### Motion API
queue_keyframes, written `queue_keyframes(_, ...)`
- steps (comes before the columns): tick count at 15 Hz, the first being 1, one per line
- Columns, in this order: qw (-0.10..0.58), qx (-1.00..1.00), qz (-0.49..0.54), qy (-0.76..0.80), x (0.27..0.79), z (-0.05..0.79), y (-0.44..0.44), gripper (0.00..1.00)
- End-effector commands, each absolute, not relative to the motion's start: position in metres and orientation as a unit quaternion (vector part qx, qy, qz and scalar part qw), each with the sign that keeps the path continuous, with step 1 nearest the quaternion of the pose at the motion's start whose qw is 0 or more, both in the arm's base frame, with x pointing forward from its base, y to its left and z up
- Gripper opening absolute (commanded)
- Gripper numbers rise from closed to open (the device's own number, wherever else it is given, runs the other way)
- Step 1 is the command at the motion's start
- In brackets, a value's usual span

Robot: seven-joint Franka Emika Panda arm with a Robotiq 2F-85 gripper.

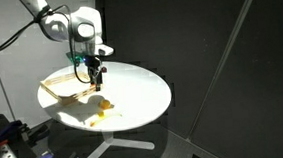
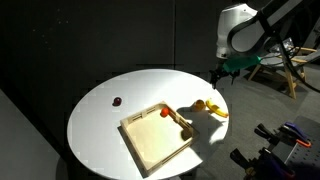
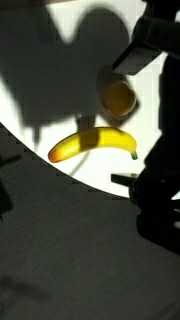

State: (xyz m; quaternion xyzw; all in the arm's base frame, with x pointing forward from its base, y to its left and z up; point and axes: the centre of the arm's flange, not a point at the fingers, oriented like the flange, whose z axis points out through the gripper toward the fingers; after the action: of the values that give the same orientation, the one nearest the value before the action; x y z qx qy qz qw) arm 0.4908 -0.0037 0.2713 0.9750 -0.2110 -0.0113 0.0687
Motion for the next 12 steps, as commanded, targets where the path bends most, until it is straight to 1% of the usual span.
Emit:
queue_keyframes(1, 0.069, 0.975, -0.011, -0.211, 0.491, 0.271, -0.004, 1.00)
queue_keyframes(12, 0.053, 0.968, -0.020, -0.244, 0.503, 0.269, -0.020, 1.00)
